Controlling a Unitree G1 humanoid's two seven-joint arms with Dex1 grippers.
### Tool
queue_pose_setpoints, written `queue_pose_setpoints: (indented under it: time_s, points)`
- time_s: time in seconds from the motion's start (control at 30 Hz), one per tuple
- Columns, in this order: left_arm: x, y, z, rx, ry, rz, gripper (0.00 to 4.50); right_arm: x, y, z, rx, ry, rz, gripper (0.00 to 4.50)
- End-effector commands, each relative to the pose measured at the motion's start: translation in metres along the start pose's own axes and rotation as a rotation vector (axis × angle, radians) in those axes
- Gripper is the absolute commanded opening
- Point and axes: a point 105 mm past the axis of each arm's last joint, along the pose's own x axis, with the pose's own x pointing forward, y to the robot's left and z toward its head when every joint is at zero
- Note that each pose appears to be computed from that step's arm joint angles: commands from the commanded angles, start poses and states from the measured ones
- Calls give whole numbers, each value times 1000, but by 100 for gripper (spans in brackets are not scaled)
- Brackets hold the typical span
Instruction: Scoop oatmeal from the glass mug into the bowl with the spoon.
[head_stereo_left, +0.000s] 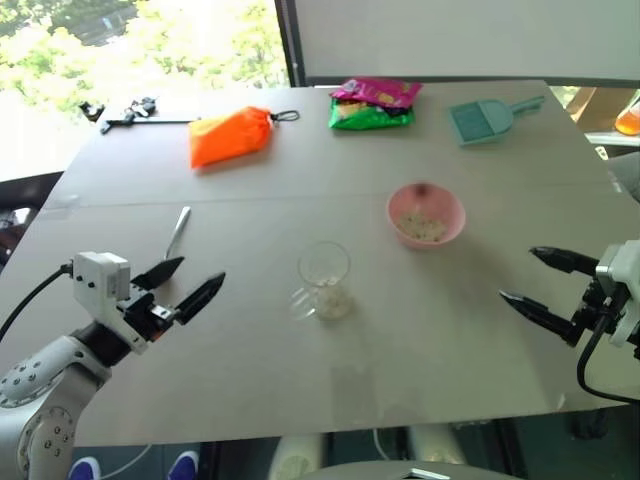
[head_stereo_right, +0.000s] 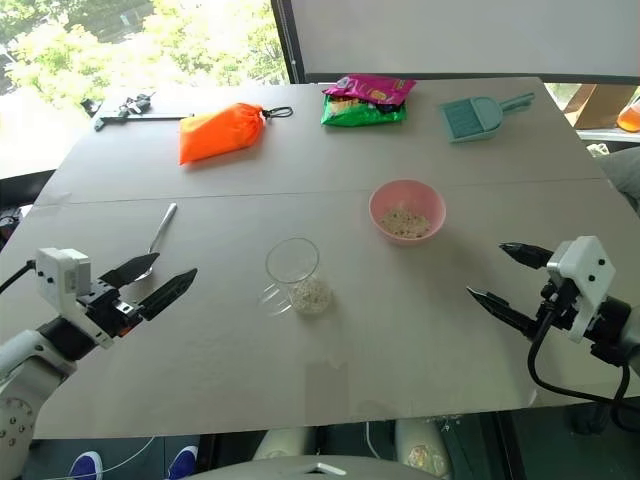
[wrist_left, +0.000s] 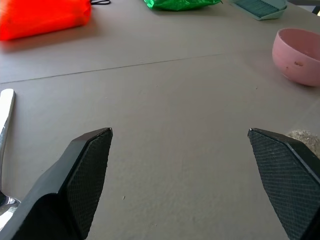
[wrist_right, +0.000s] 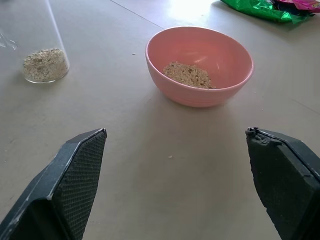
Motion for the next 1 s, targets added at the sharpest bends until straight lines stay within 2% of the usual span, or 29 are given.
queue_pose_setpoints:
  time_s: [0.03, 0.17, 0.43, 0.73, 0.87, 1.0]
  points:
    - [1, 2, 16, 25, -60, 10, 449, 1, 1, 7, -26, -29, 18, 450]
    - [8, 4, 24, -4, -100, 37, 449, 3, -1, -1, 5, -56, 6, 450]
    - [12, 16, 32, -13, -145, 124, 449, 12, -15, 1, -21, -92, -74, 450]
    - [12, 7, 29, -33, -142, 120, 449, 20, -1, 9, -2, -117, 18, 450]
    - [11, 6, 28, -34, -136, 121, 449, 20, -2, 9, -67, -118, 2, 450]
    - [13, 5, 28, -27, -129, 113, 449, 24, 11, 20, -88, -218, 62, 450]
